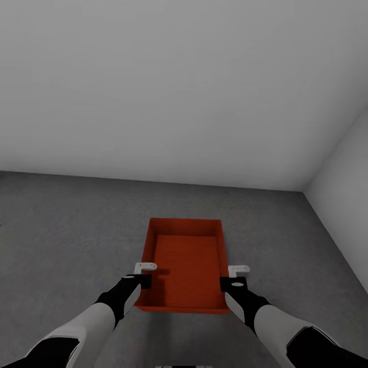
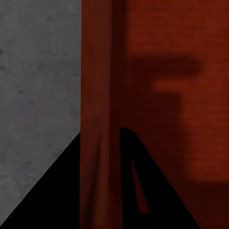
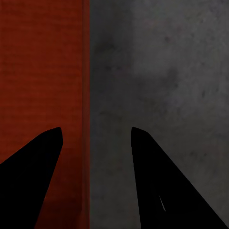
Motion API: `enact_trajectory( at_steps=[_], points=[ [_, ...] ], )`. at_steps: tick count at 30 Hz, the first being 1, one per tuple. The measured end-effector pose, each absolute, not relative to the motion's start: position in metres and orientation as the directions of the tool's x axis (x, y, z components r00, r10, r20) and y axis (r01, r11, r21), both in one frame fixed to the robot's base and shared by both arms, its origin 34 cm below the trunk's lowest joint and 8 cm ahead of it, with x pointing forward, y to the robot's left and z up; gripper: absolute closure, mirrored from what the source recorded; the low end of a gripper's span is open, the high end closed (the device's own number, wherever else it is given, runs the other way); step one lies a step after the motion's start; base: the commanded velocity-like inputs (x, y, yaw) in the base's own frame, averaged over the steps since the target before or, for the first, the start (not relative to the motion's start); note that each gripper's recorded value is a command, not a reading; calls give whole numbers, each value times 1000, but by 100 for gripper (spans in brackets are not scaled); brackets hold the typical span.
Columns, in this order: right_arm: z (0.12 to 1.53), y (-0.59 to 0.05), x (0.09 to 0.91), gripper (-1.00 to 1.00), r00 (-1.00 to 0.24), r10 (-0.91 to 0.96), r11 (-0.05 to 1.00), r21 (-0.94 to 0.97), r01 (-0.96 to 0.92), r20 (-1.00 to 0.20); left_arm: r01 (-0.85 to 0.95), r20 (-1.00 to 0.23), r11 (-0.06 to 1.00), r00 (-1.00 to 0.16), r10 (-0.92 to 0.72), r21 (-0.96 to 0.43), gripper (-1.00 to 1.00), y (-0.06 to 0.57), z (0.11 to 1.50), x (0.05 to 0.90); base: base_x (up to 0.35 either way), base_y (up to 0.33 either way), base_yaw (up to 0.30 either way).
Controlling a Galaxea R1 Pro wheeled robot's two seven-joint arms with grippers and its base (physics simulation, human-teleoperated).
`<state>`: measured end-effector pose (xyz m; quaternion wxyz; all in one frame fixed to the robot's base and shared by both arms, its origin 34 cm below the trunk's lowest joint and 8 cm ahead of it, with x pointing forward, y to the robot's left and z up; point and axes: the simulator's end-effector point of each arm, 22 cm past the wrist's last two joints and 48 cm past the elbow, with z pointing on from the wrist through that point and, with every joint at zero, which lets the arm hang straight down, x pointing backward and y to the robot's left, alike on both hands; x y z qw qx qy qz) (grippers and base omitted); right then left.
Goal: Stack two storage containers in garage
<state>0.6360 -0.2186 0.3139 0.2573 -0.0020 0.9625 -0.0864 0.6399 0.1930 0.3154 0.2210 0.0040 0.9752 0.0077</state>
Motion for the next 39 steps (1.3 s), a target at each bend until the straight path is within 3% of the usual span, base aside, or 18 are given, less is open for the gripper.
enact_trajectory(
  at_steps=[39],
  points=[
    [270,-218,626,100,-868,-47,985,-167,41,-495,5,-431,1000,-902,12,17,100,193,272,630,0,0,0]
  ],
)
